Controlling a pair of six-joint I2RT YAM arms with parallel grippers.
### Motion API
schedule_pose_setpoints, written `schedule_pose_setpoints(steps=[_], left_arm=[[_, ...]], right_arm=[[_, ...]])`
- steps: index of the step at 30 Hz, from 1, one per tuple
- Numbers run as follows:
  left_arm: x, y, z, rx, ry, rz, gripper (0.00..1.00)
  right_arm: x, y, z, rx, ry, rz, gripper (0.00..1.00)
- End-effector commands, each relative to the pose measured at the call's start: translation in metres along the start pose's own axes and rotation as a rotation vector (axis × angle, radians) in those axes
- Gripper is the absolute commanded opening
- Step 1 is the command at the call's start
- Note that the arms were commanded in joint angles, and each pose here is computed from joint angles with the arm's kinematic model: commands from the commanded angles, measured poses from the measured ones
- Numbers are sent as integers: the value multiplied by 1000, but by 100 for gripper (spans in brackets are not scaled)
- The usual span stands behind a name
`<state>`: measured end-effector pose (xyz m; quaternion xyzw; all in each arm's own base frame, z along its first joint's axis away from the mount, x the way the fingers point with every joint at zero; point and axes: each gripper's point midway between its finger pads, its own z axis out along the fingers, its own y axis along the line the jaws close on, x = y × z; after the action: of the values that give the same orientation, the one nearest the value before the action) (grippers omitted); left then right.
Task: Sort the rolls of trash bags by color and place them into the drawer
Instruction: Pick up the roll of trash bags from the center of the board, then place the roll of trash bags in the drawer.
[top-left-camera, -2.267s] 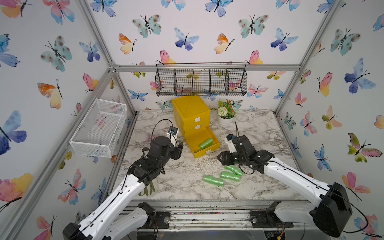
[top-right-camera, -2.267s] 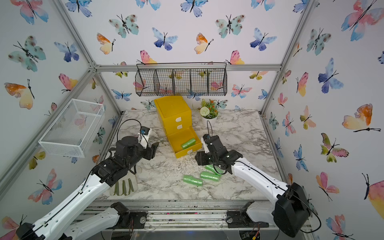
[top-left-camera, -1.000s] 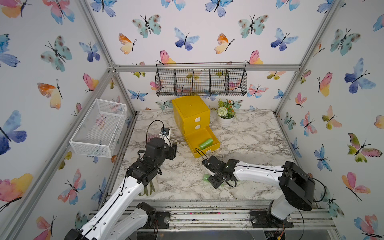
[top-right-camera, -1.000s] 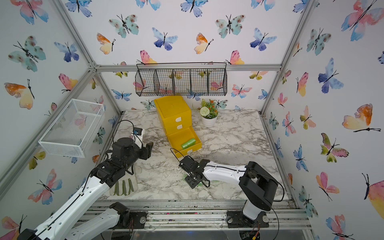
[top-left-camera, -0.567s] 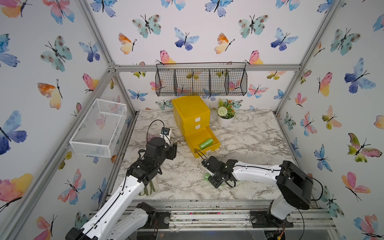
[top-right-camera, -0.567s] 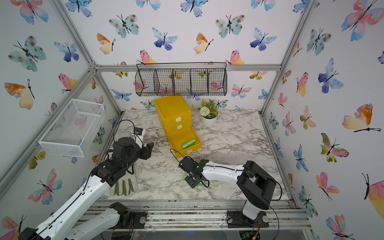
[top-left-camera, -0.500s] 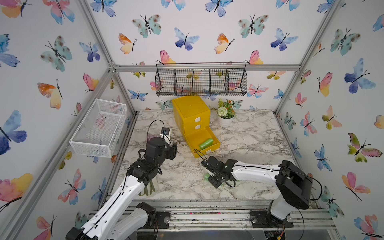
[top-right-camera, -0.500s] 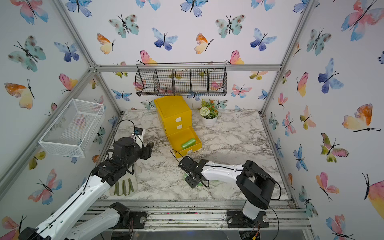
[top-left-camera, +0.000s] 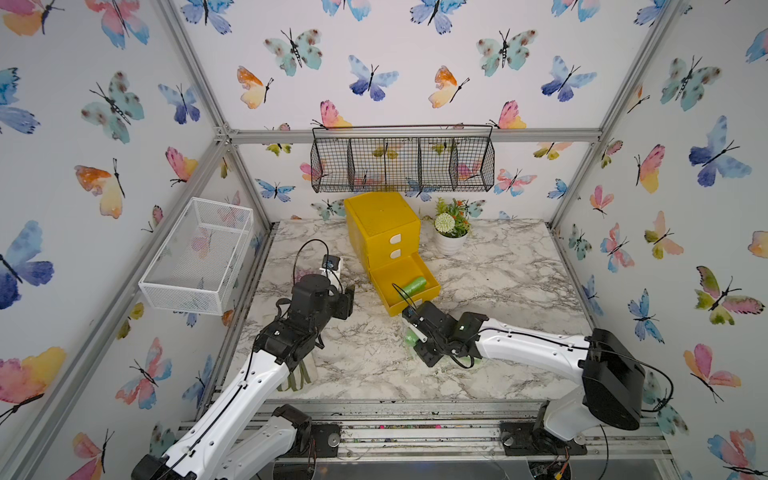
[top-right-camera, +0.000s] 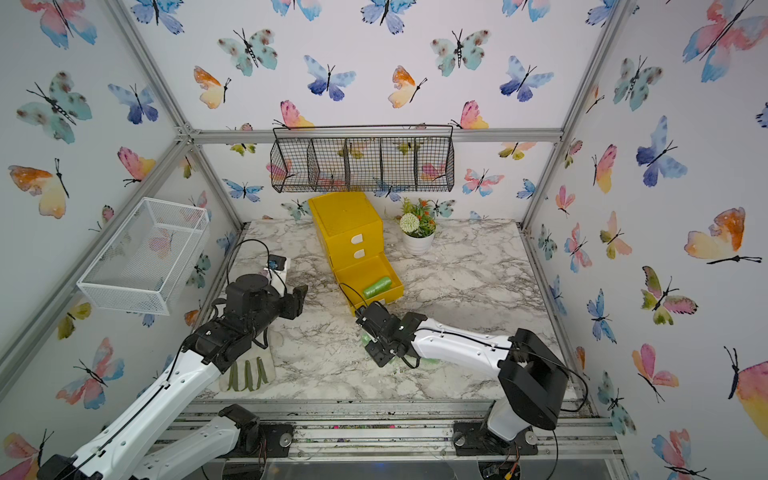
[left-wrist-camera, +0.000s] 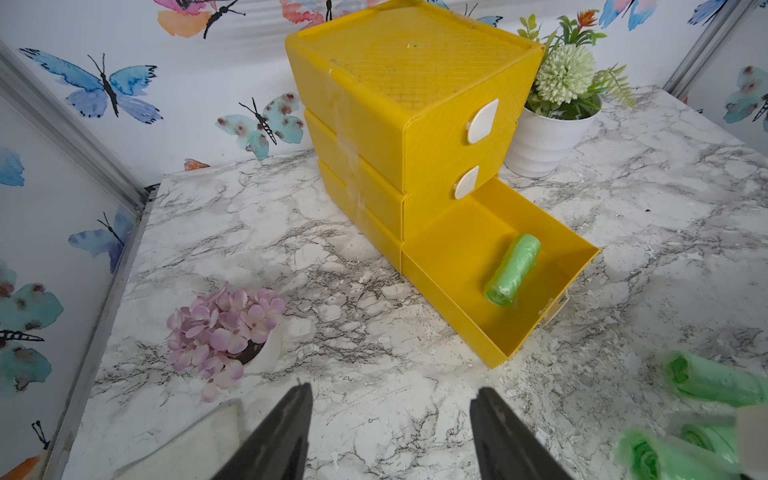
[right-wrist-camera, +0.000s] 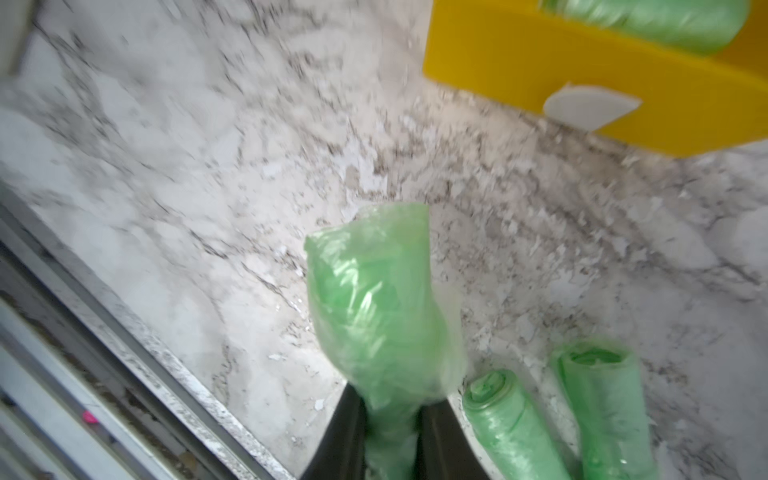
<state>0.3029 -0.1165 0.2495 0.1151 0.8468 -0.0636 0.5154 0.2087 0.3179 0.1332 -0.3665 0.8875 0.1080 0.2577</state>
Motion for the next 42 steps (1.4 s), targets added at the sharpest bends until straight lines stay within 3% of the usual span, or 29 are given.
schedule_pose_setpoints(steps=[1,4,8,16,22,31,42], left_arm=[[-4,0,0,14,-13,-19,65],[-5,2,-1,13,-15,-30,65],[-7,3,-3,13,-26,-33,65],[-10,4,-4,23,-36,-45,65],[-12,6,-6,33,-45,-59,65],[-11,6,-5,45,-44,-68,65],[-9,6,-2,46,-35,-68,65]], right_arm=[[-60,-3,-49,12,-189,92,24],[-101,-15,-75,49,-305,182,25],[-131,-50,-77,91,-376,385,23],[-133,-100,-43,-106,-481,955,18],[-143,-105,-17,-143,-483,1217,18],[-152,-109,30,-113,-402,1456,18],[-153,-128,80,59,-367,1540,17]])
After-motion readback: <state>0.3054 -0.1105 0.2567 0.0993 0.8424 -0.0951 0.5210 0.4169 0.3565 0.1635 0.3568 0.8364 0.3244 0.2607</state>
